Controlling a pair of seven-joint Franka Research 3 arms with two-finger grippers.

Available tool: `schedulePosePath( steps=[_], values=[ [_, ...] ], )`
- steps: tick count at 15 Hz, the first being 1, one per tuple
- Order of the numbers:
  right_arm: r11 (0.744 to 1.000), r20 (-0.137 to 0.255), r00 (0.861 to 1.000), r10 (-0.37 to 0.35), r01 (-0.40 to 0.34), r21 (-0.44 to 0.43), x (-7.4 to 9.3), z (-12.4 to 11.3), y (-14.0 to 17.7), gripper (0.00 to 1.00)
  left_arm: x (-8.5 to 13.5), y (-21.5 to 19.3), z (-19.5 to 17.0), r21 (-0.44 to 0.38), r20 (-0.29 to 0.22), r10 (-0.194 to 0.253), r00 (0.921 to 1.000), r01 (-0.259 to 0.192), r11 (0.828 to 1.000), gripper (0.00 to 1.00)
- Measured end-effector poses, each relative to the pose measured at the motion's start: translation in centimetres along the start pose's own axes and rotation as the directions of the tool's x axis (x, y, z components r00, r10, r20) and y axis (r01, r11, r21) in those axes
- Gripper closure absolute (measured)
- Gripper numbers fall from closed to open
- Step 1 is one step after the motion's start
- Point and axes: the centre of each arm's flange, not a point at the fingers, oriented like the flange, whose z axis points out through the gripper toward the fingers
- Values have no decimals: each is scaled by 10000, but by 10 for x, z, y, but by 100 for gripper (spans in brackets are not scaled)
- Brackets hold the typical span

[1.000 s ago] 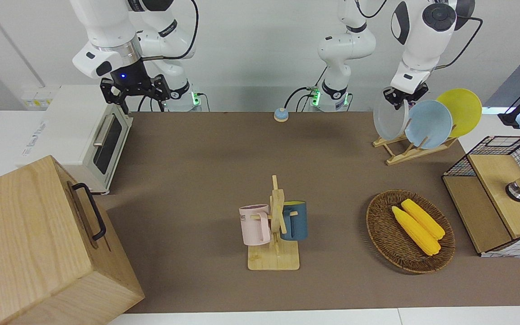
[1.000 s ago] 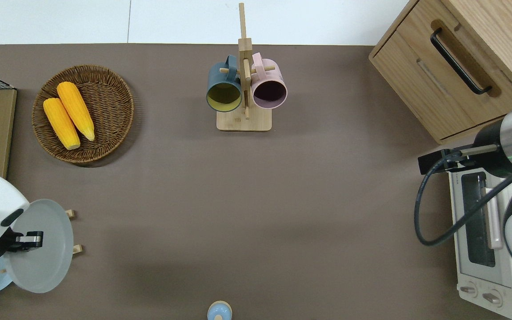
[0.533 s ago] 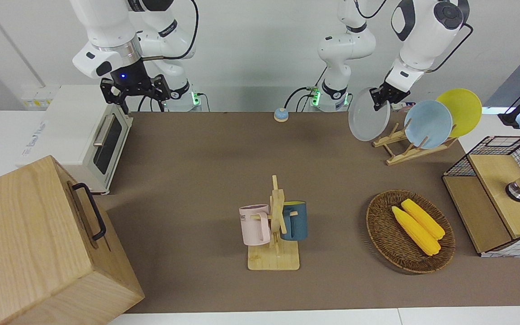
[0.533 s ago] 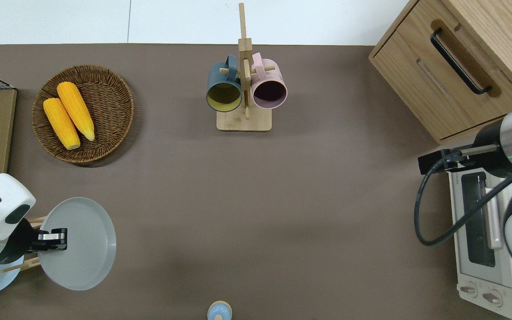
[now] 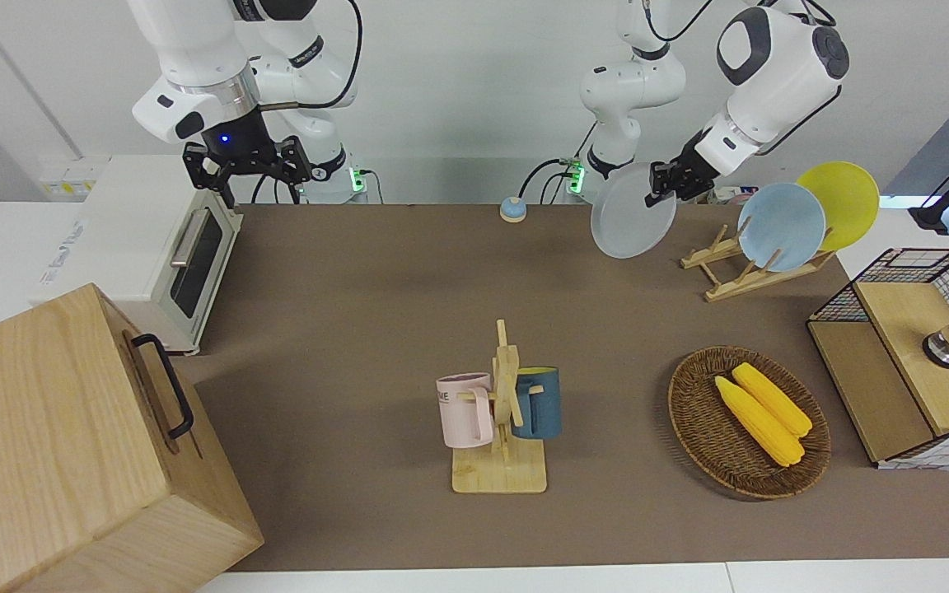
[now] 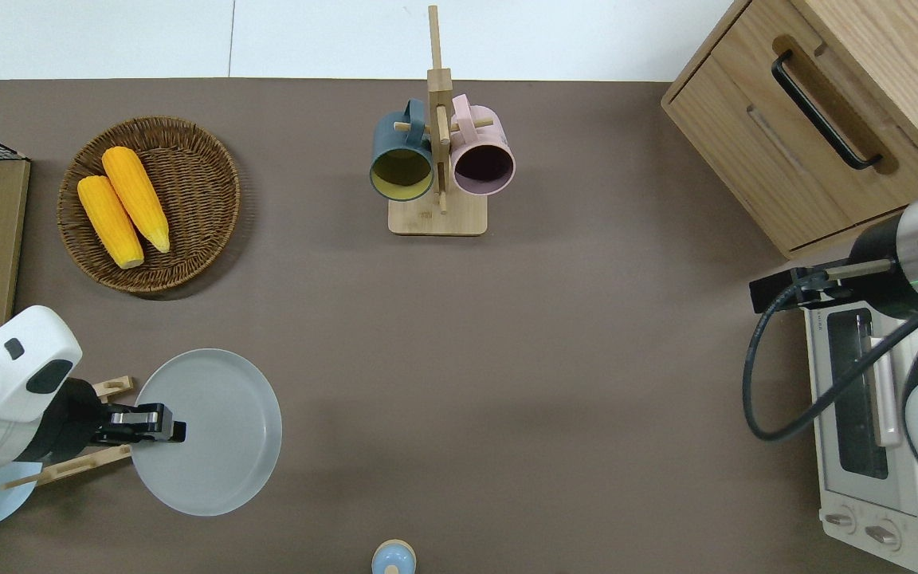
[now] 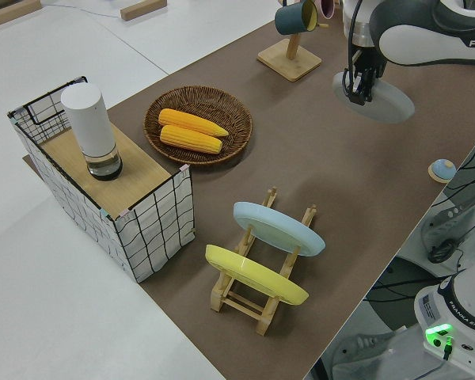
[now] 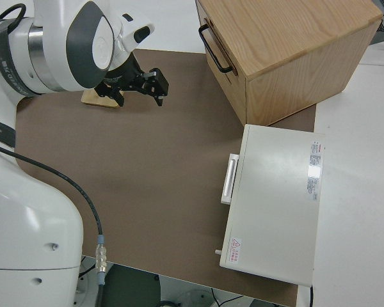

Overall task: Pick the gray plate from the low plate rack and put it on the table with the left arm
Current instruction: 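Carry the plate away from the rack and lower it onto the table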

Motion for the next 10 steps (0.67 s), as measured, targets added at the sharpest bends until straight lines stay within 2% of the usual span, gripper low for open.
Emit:
schedulePosePath(
  steps=[4,10],
  values=[
    [10000,0,10000,0,0,0,0,0,0,1,14,-13,21,-378,282,580,9979,-569,9977,94],
    [10000,0,10000,0,0,0,0,0,0,1,26,-45,55,-775,478,1564,9865,-1525,9853,94]
  ],
)
